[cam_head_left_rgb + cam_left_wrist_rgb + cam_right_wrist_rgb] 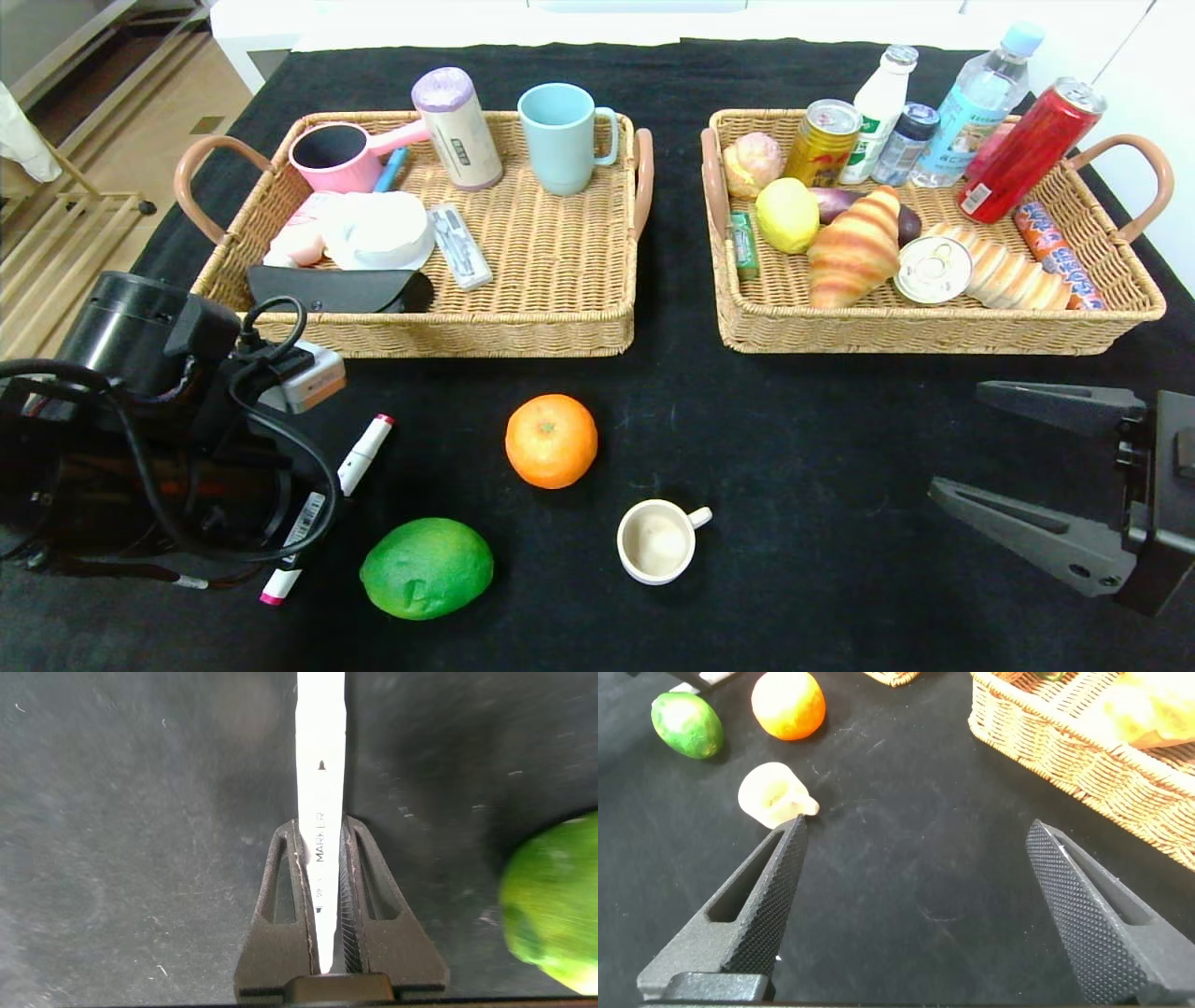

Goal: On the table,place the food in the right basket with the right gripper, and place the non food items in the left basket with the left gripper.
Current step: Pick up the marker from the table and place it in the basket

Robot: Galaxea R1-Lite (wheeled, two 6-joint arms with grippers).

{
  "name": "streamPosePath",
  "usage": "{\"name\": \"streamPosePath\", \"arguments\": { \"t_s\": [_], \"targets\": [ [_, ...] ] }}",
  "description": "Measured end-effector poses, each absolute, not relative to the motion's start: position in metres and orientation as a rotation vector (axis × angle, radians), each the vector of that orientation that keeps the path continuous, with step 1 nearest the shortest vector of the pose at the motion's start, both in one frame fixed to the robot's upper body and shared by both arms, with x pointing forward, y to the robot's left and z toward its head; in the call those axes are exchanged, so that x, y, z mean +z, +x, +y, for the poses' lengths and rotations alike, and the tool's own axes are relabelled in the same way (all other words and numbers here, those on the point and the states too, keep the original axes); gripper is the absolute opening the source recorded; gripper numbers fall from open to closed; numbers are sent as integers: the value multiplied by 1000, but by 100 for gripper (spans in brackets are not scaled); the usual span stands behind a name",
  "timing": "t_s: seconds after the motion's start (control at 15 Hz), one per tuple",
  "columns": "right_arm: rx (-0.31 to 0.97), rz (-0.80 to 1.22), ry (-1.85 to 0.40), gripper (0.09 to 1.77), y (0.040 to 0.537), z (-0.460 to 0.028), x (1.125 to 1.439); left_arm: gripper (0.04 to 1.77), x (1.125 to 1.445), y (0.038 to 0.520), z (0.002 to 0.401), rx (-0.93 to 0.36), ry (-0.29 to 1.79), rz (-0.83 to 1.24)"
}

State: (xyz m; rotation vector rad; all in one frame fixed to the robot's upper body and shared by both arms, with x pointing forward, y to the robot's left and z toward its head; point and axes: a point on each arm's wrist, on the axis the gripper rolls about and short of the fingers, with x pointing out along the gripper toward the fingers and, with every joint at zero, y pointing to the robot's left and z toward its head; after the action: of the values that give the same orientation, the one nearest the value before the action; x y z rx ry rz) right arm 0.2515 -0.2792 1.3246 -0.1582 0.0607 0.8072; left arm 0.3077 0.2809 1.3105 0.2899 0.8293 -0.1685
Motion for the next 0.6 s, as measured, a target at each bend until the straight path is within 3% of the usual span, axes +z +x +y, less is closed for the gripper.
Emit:
{"name": "streamPosePath", "arguments": {
  "t_s": [0.6],
  "targets": [
    [791,56,-160,171,252,-282,1325,25,1339,280,277,-205,287,691]
  ]
}}
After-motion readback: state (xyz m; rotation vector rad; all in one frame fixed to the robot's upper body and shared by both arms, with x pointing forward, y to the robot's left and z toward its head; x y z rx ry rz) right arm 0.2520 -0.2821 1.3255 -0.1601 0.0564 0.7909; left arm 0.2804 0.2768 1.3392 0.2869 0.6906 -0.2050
